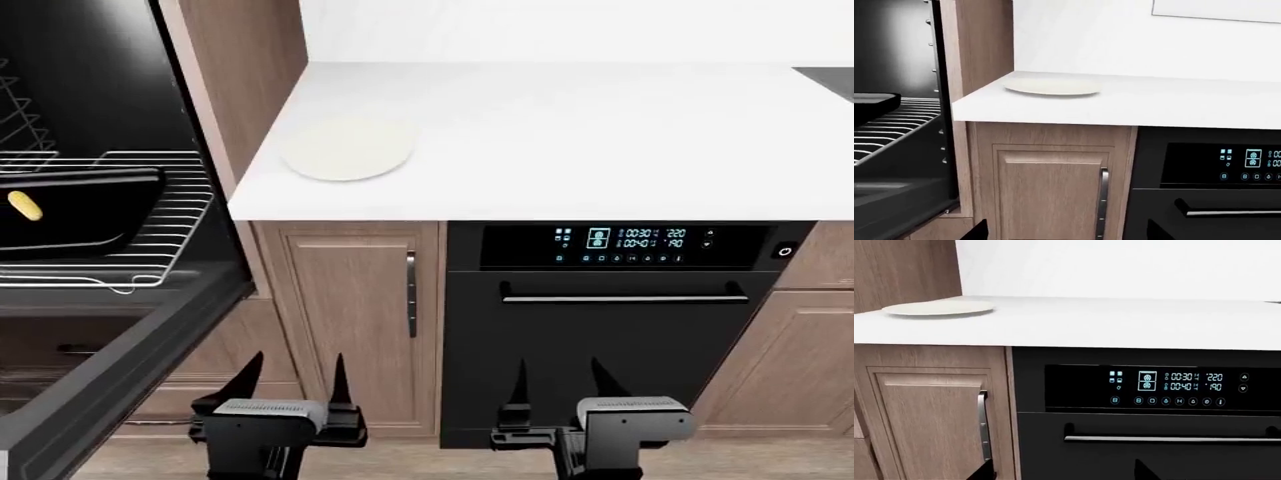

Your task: Pick the corn from the oven and place it on the plate on the counter.

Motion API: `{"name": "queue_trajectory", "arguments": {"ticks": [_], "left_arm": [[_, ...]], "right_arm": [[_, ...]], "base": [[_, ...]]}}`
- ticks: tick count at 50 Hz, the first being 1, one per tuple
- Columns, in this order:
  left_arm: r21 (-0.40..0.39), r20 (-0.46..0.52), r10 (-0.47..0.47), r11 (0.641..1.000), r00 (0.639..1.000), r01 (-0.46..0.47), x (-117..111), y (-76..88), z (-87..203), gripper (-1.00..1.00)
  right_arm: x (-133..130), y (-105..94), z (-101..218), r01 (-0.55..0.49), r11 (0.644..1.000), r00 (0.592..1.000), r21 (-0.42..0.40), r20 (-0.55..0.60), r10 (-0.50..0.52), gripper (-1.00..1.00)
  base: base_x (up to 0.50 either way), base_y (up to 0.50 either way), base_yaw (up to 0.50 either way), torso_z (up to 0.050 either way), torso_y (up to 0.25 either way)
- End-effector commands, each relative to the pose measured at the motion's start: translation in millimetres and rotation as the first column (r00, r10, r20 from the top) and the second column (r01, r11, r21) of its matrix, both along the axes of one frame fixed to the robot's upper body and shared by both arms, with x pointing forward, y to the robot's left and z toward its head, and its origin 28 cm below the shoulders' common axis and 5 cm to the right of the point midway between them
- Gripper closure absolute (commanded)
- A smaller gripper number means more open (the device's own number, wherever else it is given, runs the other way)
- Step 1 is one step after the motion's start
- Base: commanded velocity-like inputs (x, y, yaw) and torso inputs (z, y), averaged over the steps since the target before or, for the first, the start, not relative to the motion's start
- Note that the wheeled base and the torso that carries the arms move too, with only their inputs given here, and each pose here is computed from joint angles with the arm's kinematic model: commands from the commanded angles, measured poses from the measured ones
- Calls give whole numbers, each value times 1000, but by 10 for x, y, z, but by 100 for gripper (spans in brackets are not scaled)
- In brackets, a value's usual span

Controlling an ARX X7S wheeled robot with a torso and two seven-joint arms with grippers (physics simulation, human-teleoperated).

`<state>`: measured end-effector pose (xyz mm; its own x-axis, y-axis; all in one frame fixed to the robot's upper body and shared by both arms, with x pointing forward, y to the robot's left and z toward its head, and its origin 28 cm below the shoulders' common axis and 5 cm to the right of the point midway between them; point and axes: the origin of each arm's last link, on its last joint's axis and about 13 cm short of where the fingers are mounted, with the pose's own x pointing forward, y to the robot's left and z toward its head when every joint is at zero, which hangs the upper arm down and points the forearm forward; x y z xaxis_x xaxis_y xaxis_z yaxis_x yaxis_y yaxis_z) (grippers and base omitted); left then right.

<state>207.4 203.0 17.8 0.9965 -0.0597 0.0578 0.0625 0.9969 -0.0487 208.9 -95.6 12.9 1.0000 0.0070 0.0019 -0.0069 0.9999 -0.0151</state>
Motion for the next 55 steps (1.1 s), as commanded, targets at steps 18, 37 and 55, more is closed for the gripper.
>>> {"name": "queue_trajectory", "arguments": {"ticks": [18,37,55], "left_arm": [[29,132,105,994,986,-110,-206,45,1820,-100],[-5,399,121,992,909,-129,-376,176,3001,-100],[7,407,139,988,903,-155,-338,216,2980,-100]], "right_arm": [[-177,-6,1650,54,999,988,-1,148,-53,-100],[-315,24,3188,-27,997,900,-72,433,56,-100],[-265,-8,3099,-29,996,916,-88,396,62,-100]], "base": [[0,0,0,0,0],[0,0,0,0,0],[-23,421,0,0,0]]}}
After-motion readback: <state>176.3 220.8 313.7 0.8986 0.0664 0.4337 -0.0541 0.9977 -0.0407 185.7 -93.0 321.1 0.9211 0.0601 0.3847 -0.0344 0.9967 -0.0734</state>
